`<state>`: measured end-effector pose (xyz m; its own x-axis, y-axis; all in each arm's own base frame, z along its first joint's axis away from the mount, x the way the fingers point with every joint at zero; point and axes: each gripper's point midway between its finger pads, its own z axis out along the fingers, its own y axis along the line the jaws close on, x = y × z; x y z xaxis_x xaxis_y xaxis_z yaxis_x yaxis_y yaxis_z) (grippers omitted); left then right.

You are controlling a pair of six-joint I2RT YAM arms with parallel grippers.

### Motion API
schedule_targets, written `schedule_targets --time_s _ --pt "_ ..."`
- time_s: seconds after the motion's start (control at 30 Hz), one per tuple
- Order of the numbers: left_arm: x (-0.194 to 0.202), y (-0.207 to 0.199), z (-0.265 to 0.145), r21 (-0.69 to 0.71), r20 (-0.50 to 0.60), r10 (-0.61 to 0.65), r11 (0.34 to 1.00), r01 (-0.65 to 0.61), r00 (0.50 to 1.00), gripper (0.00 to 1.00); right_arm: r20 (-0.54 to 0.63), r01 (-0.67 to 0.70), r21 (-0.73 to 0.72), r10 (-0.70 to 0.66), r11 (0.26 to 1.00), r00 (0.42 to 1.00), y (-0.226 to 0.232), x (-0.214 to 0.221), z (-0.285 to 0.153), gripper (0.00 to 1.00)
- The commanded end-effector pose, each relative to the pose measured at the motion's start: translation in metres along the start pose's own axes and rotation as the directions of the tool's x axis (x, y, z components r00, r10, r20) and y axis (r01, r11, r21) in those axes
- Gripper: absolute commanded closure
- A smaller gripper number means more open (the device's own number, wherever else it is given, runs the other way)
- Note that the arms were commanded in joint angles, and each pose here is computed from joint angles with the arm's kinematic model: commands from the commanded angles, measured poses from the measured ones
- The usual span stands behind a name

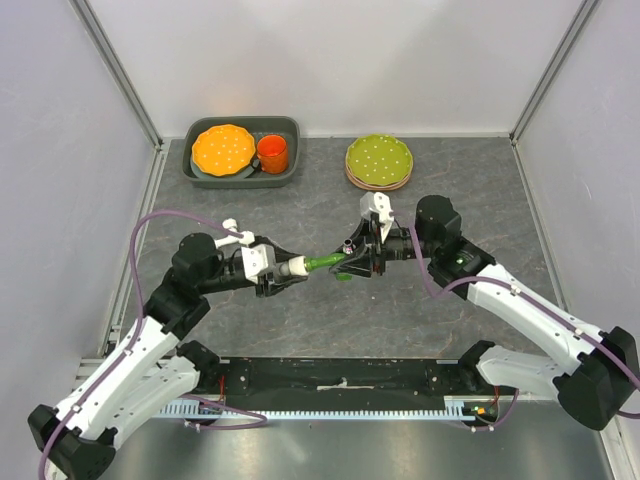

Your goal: Install the water faucets

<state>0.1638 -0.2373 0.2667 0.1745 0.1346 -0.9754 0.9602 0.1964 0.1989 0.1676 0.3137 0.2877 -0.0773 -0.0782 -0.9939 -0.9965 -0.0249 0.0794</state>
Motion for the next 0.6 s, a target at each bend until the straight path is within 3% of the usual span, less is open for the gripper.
schedule_targets --time_s 0.0,0.17,0.3,0.43,0.53,0.57 --pt "0.002 0.027 -0.003 -0.167 -0.083 0.175 0.968 -0.187 0.981 0.98 0.119 -0.23 -0.002 0.228 0.973 0.966 0.005 -0.045 0.008 1.0" --pt "0.008 0.036 -0.001 -0.243 -0.197 0.308 0.905 -0.35 0.931 0.98 0.157 -0.453 0.04 0.442 0.891 0.883 -0.006 -0.053 0.012 1.0" --pt "0.009 0.045 0.001 -0.281 -0.312 0.417 0.818 -0.502 0.854 0.98 0.174 -0.566 0.06 0.55 0.822 0.817 -0.015 -0.051 0.017 1.0" --pt "0.007 0.054 0.005 -0.282 -0.424 0.5 0.719 -0.635 0.755 0.98 0.196 -0.629 0.102 0.605 0.77 0.772 -0.027 -0.043 0.019 1.0" --pt "0.01 0.054 0.014 -0.274 -0.469 0.523 0.68 -0.68 0.712 0.98 0.224 -0.647 0.137 0.613 0.75 0.757 -0.035 -0.04 0.019 1.0" --pt "0.006 0.055 0.019 -0.294 -0.459 0.522 0.674 -0.678 0.719 0.98 0.244 -0.65 0.161 0.608 0.743 0.756 -0.04 -0.04 0.018 1.0"
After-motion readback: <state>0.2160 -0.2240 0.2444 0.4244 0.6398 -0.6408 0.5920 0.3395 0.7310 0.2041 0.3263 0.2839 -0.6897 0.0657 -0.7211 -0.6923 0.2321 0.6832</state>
